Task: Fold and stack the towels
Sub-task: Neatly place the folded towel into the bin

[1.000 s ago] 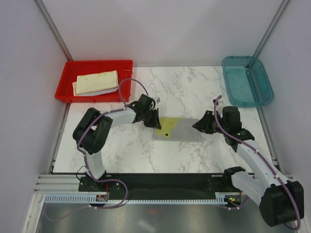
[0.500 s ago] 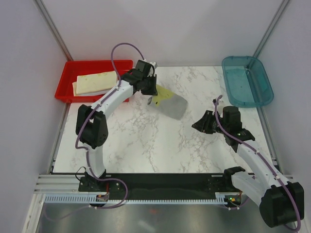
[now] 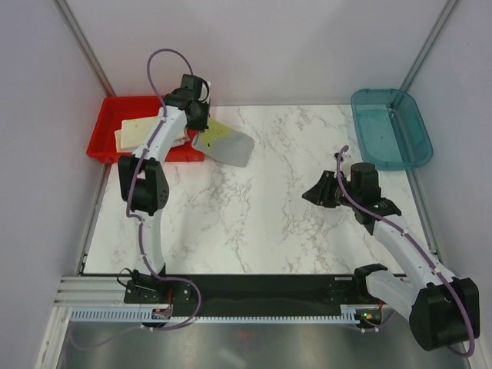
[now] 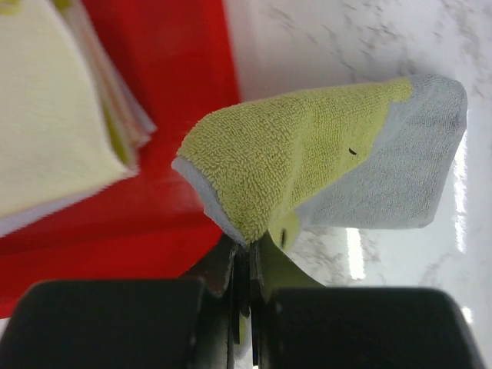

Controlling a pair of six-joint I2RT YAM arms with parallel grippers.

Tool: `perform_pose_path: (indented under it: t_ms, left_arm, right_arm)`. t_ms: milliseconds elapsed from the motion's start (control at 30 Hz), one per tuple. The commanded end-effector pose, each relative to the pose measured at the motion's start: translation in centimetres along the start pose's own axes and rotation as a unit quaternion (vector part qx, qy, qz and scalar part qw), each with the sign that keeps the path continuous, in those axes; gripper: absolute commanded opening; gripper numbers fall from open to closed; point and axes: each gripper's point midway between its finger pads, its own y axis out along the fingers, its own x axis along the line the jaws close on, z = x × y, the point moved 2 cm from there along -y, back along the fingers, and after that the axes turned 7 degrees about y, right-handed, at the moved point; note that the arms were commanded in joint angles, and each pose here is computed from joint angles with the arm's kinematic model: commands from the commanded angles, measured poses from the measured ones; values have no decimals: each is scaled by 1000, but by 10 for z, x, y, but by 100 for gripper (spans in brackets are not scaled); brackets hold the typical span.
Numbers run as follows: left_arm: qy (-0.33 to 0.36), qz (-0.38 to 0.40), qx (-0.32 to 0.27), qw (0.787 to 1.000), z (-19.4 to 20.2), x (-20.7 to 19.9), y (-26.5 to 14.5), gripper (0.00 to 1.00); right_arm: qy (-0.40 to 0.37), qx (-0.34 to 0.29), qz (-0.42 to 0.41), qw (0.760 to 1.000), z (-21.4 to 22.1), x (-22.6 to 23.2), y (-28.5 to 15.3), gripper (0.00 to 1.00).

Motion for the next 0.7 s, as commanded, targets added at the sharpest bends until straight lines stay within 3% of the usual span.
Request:
perform_pose_path:
  t_ms: [0, 267, 667]
  left_arm:
    - [31, -73, -22, 997, -21, 70, -11, 2]
    - [-48, -100, -86, 990, -46, 154, -8, 2]
    - [-98, -129, -122, 979, -30, 261, -9, 2]
  right_arm:
    - [-32, -20, -20, 999, -18, 10, 1, 37]
    - [-33, -13, -10, 999, -17, 1, 12, 37]
    - [-22, -2, 8, 1000, -21, -12, 21, 37]
